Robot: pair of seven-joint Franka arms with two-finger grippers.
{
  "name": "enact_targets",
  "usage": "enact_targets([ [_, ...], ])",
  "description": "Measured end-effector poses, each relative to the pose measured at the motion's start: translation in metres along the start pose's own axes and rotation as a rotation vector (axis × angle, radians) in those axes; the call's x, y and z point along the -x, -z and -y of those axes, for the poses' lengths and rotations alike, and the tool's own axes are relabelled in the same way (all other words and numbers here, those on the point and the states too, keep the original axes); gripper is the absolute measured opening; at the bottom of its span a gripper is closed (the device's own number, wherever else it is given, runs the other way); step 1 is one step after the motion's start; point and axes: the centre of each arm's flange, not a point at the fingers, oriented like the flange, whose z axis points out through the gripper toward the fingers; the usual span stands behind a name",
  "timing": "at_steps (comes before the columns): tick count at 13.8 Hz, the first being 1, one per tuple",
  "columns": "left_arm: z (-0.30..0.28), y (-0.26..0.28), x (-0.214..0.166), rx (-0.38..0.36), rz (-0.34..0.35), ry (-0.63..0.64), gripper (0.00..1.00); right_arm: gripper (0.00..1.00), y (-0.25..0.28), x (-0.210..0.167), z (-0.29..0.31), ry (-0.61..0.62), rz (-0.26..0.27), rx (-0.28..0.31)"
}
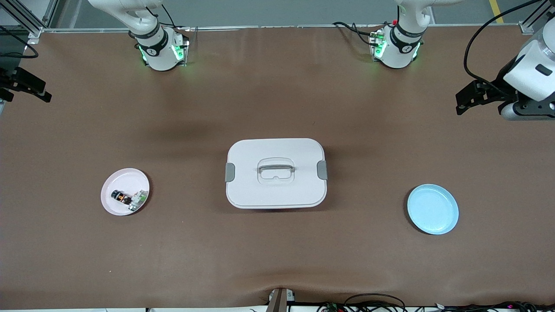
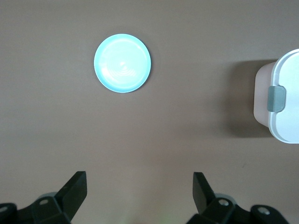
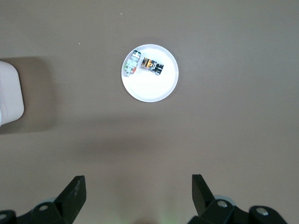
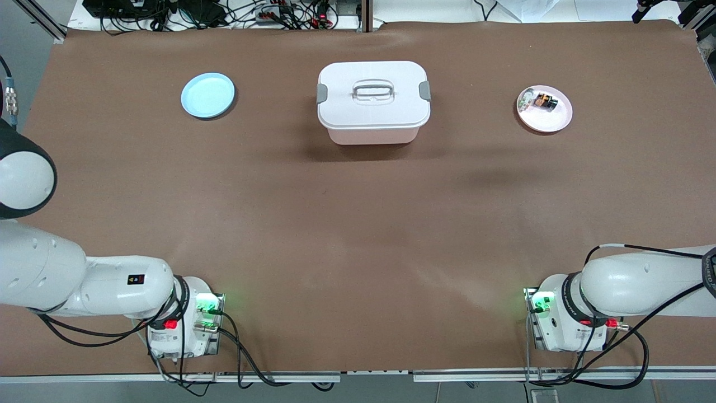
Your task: Transfer orange switch to right arm and place
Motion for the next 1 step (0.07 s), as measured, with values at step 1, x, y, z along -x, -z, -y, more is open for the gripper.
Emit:
enact_targets([
  [1,0.0000,0.0000,0.0000,0.000,0.000,0.000,1.00,1.00,0.0004,0.0000,-0.0002,0.000,-0.001,0.000],
])
